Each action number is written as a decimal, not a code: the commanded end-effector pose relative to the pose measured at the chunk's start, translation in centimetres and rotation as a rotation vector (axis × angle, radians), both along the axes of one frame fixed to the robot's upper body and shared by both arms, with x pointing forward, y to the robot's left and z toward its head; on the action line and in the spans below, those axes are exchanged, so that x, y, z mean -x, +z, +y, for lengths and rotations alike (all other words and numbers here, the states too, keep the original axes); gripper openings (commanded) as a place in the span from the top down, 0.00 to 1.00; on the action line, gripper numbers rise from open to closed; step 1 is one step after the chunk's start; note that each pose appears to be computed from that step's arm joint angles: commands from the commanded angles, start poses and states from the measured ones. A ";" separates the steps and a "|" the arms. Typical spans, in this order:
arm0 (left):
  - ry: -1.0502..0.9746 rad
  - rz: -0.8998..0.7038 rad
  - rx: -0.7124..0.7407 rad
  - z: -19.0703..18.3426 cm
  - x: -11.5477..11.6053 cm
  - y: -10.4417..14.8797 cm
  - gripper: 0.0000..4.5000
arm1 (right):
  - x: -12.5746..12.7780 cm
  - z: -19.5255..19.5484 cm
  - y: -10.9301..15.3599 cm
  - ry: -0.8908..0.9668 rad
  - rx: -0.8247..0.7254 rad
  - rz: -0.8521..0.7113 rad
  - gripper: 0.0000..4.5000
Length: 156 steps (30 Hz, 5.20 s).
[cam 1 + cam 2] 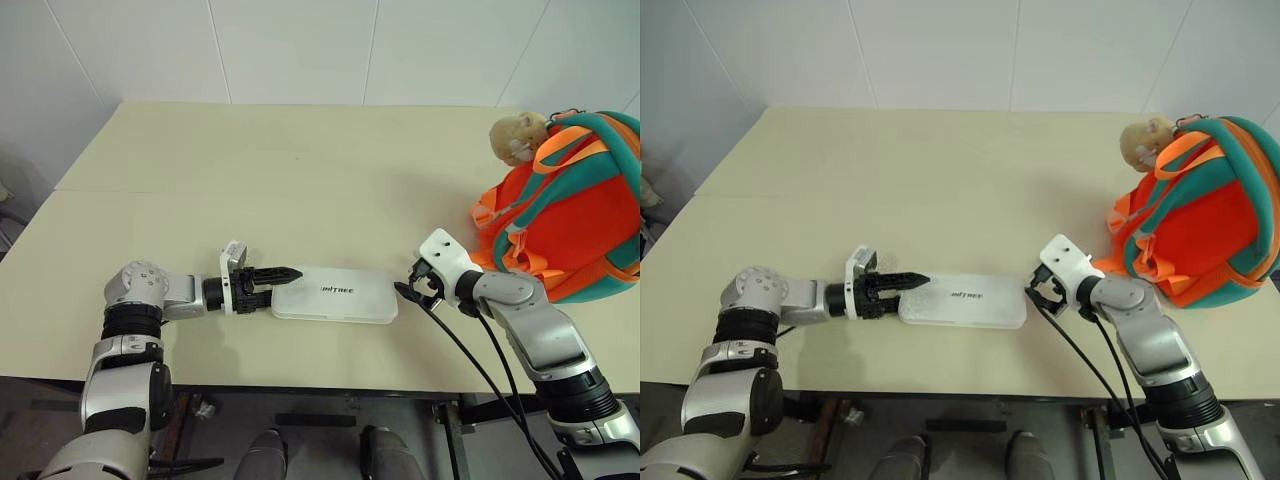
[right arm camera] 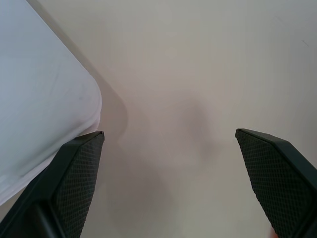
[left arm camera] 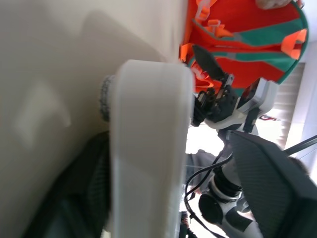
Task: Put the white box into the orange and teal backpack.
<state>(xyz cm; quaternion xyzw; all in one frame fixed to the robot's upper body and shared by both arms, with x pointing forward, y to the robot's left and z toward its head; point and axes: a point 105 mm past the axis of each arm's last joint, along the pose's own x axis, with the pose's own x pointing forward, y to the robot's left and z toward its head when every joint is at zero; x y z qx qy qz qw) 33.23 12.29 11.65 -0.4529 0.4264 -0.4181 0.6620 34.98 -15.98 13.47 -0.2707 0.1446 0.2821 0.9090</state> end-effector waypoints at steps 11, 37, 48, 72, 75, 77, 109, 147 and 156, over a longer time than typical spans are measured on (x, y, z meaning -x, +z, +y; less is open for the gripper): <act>-0.025 -0.045 -0.046 -0.2 -0.3 0.0 0.71 | -0.4 -1.5 3.7 -0.073 -0.046 -0.132 0.00; -0.017 -0.148 0.118 0.3 -1.2 4.2 0.71 | 5.0 -13.8 6.9 -0.628 -0.491 -0.382 0.00; -0.010 -0.157 0.133 0.3 -1.2 4.5 0.71 | -0.1 -12.8 10.8 -0.546 -0.627 -0.497 0.00; 0.351 -0.355 0.077 5.5 -5.6 6.9 0.71 | -4.0 -4.4 17.5 -0.253 -0.650 -0.554 1.00; 0.499 -0.426 0.043 7.8 -7.4 7.9 0.71 | -2.9 -1.3 18.5 -0.120 -0.702 -0.522 1.00; 0.538 -0.472 0.047 8.6 -7.8 8.9 0.71 | -1.8 1.2 18.7 -0.009 -0.721 -0.470 1.00; 0.399 -0.877 -0.026 10.7 -7.0 16.3 0.71 | 14.5 6.7 15.9 0.956 -0.483 0.062 1.00; -0.226 -1.279 0.149 8.5 1.5 18.6 0.71 | 10.7 5.4 13.3 0.841 -0.444 0.003 1.00; -0.362 -1.353 0.010 7.1 1.7 19.2 0.71 | 10.4 5.3 13.1 0.829 -0.446 0.001 1.00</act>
